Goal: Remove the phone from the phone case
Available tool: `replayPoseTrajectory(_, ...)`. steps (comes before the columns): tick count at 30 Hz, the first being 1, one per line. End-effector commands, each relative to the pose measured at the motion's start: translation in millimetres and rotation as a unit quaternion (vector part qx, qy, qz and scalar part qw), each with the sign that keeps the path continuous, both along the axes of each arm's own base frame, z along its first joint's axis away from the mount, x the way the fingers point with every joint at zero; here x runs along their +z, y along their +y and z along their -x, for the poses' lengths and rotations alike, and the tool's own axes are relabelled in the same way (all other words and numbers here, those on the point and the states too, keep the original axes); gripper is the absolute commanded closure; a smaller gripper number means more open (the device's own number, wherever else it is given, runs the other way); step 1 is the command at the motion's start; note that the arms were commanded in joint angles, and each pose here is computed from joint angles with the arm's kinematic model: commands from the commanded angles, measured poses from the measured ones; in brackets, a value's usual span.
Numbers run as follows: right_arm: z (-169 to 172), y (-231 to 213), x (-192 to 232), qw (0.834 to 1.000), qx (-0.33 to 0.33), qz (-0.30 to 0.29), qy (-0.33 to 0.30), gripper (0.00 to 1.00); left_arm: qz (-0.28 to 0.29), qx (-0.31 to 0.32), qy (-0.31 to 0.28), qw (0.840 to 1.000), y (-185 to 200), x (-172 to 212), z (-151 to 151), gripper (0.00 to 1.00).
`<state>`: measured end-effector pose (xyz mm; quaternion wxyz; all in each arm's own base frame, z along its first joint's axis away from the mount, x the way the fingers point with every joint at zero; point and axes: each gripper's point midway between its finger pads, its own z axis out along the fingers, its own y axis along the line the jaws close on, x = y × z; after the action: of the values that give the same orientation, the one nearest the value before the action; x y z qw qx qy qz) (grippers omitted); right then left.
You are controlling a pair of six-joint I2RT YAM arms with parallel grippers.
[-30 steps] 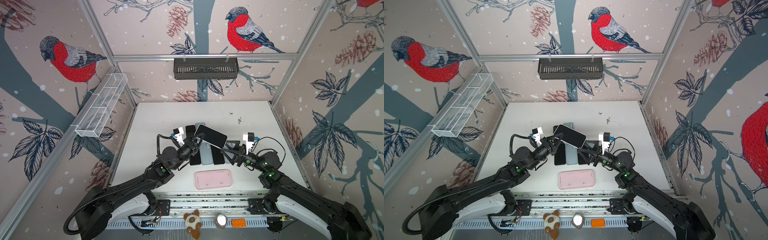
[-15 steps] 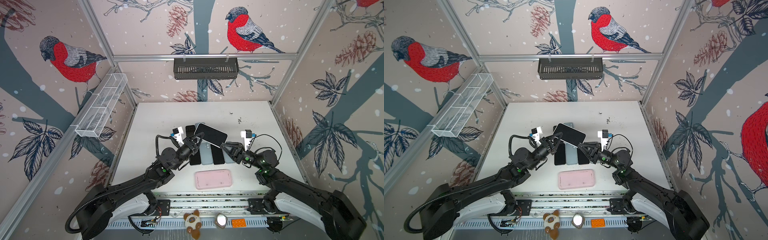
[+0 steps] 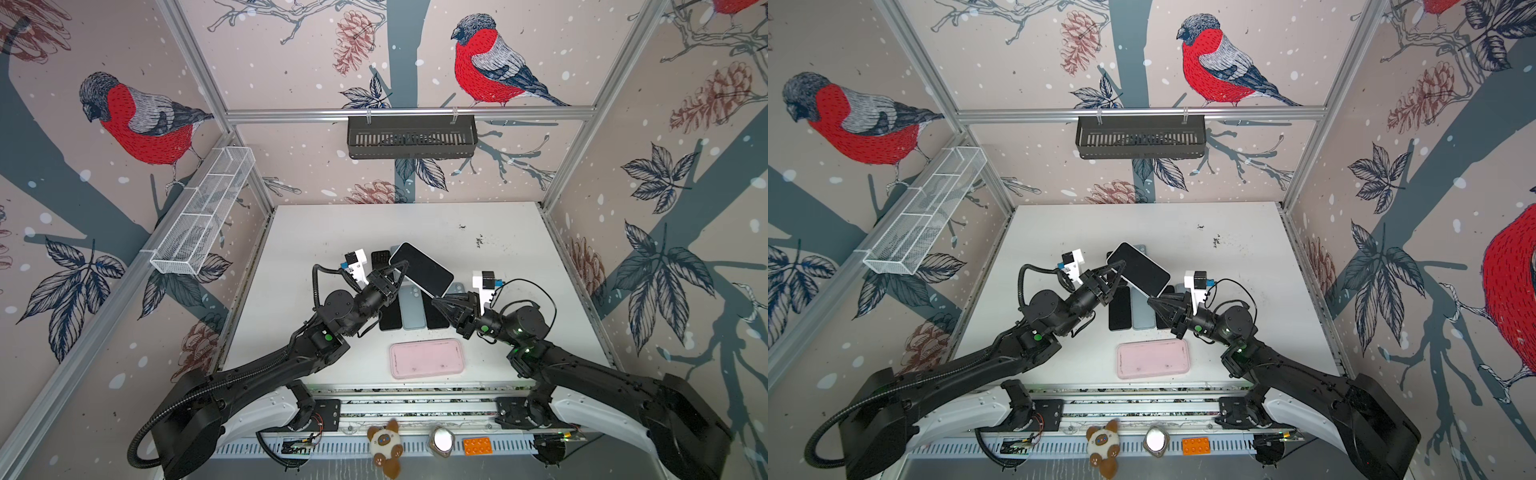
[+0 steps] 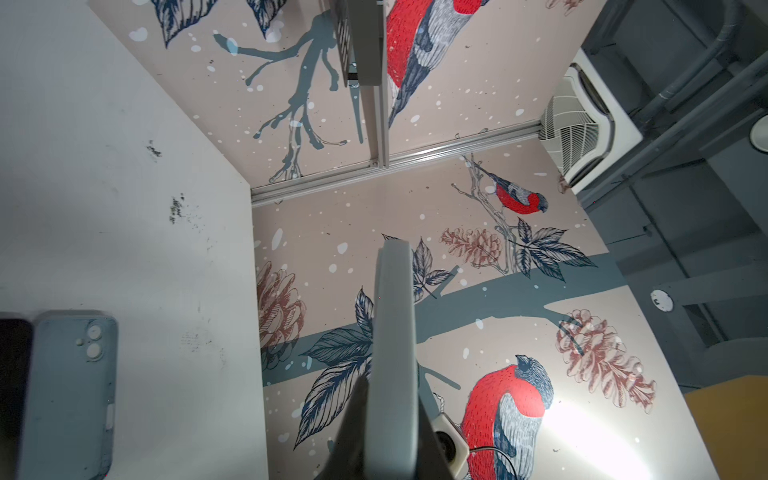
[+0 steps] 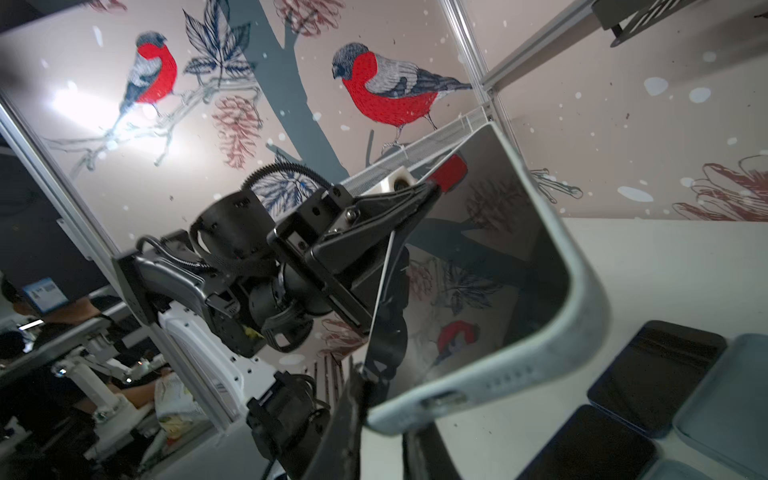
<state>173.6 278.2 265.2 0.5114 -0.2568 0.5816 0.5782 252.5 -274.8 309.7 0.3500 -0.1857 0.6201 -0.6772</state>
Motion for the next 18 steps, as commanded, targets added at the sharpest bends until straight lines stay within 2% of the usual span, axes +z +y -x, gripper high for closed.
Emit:
replayPoseTrajectory(1, -12.4, 1.4, -34.2, 0.996, -0.038, 0.082, -0.028, 0.87, 0.038, -0.048, -0.019, 0.998, -9.8, 25.8, 13.5, 1.0)
replayPoseTrajectory(5, -23.5, -6.5, -21.9, 0.994, -0.066, 0.075, -0.037, 0.93, 0.035, -0.055, -0.022, 0.998, -12.7, 27.1, 14.5, 1.0)
replayPoseTrajectory(10, -32.0, -17.9, -7.6, 0.994, -0.083, 0.056, -0.034, 0.95, 0.037, -0.059, -0.025, 0.997, -13.4, 27.7, 15.9, 1.0)
replayPoseTrajectory(11, -29.7, -19.7, -8.1, 0.995, -0.08, 0.053, -0.035, 0.9, 0.041, -0.057, -0.027, 0.997, -11.5, 28.6, 15.7, 1.0)
replayPoseTrajectory(15, -29.5, -35.0, -33.7, 0.992, -0.109, 0.07, -0.008, 0.52, 0.044, -0.062, -0.035, 0.996, -6.3, 33.3, 17.0, 1.0)
replayPoseTrajectory(16, -33.3, -41.4, -39.5, 0.99, -0.12, 0.072, 0.01, 0.44, 0.042, -0.062, -0.036, 0.997, -5.1, 33.1, 17.6, 1.0)
replayPoseTrajectory(18, -39.9, -53.8, -42.0, 0.989, -0.125, 0.06, 0.048, 0.37, 0.04, -0.061, -0.038, 0.997, -1.8, 31.8, 17.2, 1.0)
